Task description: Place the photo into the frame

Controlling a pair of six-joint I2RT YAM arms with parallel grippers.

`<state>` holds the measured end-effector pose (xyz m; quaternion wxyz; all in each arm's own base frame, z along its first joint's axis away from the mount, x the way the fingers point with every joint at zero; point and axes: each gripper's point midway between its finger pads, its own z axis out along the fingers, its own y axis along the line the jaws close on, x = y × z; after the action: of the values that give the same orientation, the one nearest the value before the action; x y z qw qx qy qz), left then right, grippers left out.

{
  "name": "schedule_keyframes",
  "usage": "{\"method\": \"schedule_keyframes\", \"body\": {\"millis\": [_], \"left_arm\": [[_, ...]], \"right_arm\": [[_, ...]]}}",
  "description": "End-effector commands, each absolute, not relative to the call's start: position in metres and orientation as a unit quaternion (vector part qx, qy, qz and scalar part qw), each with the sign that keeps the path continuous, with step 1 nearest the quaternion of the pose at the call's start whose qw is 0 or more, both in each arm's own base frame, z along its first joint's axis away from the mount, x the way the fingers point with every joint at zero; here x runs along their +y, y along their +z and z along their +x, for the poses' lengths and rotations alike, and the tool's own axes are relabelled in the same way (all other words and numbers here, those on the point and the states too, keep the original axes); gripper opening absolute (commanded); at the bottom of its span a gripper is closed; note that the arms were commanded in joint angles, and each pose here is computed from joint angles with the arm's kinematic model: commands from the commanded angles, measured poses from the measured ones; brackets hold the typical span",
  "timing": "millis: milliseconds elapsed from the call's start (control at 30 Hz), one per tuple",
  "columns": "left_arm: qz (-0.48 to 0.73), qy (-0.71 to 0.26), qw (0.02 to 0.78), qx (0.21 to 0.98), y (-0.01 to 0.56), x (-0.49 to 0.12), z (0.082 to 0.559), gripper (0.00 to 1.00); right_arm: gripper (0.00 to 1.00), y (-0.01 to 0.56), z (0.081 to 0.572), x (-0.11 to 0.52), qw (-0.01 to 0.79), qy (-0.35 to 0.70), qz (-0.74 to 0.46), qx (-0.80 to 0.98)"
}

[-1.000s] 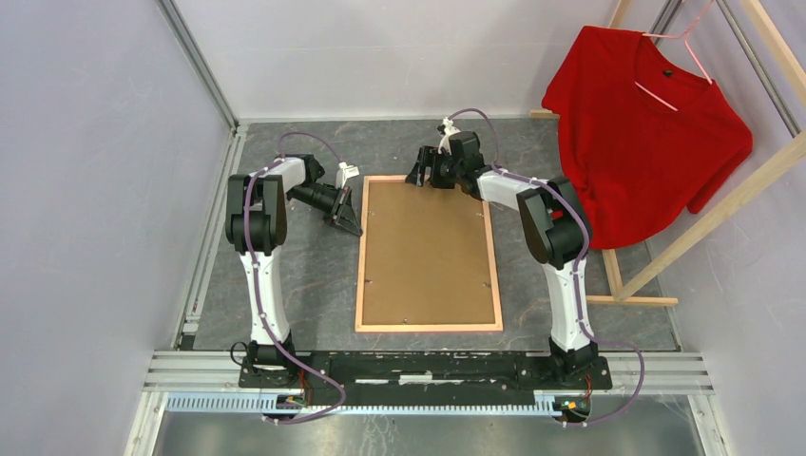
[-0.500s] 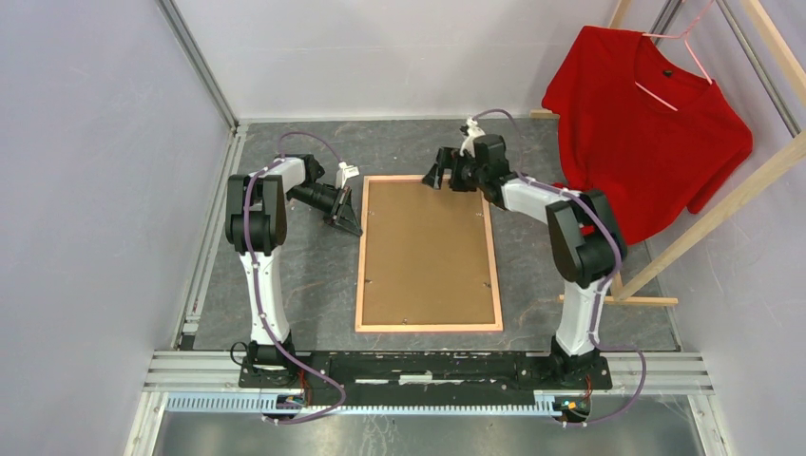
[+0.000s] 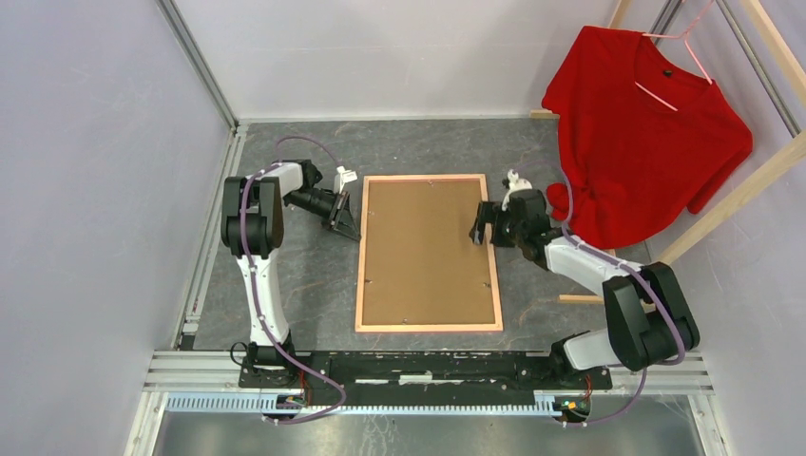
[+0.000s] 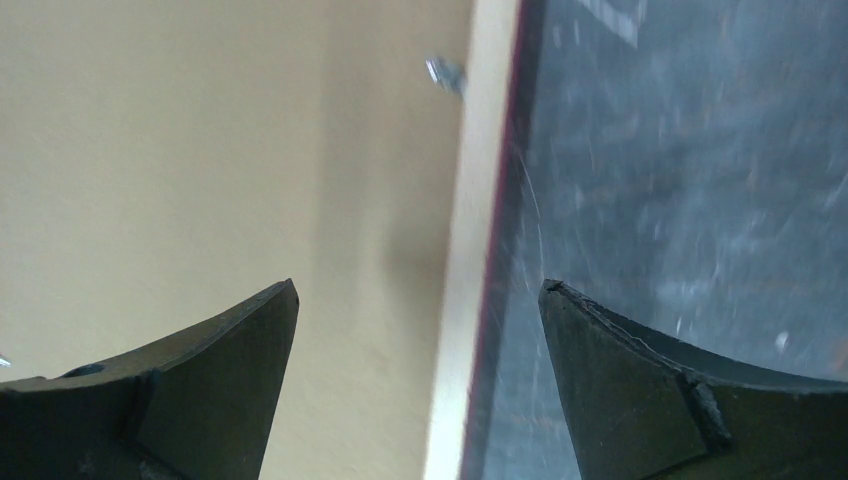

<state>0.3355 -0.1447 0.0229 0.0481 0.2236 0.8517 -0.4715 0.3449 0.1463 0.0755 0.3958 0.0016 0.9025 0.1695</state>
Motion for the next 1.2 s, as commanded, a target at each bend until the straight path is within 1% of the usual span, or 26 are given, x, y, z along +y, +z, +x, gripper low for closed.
{"method": "schedule_keyframes", "body": {"millis": [0,133,267,333,467,600,700,767,800,833,867,933,967,1000,1067,1167], "left_arm": [[0.269,-0.435,0.062,0.857,0.012,-0.148,0.334,0.23],[0.265,-0.430,0.068,0.860,0.011,-0.154,0.342,0.22],[0.251,-0.422,0.082,0.868,0.009,-0.155,0.358,0.21],[0.247,-0.416,0.091,0.870,0.009,-0.156,0.371,0.21],[0.239,-0.409,0.100,0.875,0.006,-0.157,0.393,0.20],[0.236,-0.392,0.121,0.881,0.009,-0.157,0.423,0.20],[0.236,-0.372,0.137,0.887,0.013,-0.153,0.445,0.20],[0.236,-0.358,0.148,0.891,0.018,-0.147,0.458,0.21],[0.237,-0.348,0.154,0.894,0.020,-0.143,0.462,0.23],[0.236,-0.337,0.159,0.897,0.022,-0.137,0.466,0.28],[0.237,-0.327,0.166,0.900,0.025,-0.130,0.470,0.35],[0.244,-0.308,0.176,0.903,0.036,-0.117,0.471,0.49],[0.250,-0.301,0.180,0.903,0.043,-0.110,0.469,0.54],[0.258,-0.294,0.187,0.901,0.054,-0.104,0.466,0.57],[0.276,-0.278,0.186,0.901,0.064,-0.091,0.453,0.62],[0.305,-0.259,0.174,0.900,0.074,-0.082,0.425,0.68]], "right_arm": [[0.98,0.045,0.308,0.144,0.351,0.184,0.008,0.918],[0.98,0.043,0.286,0.155,0.340,0.234,0.014,0.911],[0.98,0.053,0.283,0.177,0.344,0.287,0.013,0.894],[0.98,0.053,0.284,0.194,0.332,0.301,0.005,0.894],[0.98,0.063,0.298,0.236,0.324,0.328,-0.021,0.887],[0.98,0.077,0.327,0.272,0.327,0.333,-0.041,0.883],[0.98,0.077,0.340,0.286,0.319,0.329,-0.053,0.887],[0.98,0.076,0.337,0.290,0.314,0.327,-0.069,0.889],[0.98,0.075,0.332,0.291,0.313,0.326,-0.082,0.888],[0.98,0.077,0.328,0.291,0.314,0.321,-0.098,0.888],[0.98,0.074,0.322,0.289,0.310,0.305,-0.120,0.892],[0.98,0.072,0.316,0.272,0.316,0.236,-0.168,0.904],[0.98,0.077,0.315,0.263,0.328,0.202,-0.191,0.903],[0.98,0.084,0.312,0.255,0.341,0.173,-0.211,0.900],[0.98,0.098,0.307,0.248,0.361,0.149,-0.237,0.889],[0.98,0.118,0.297,0.262,0.378,0.158,-0.273,0.871]]}}
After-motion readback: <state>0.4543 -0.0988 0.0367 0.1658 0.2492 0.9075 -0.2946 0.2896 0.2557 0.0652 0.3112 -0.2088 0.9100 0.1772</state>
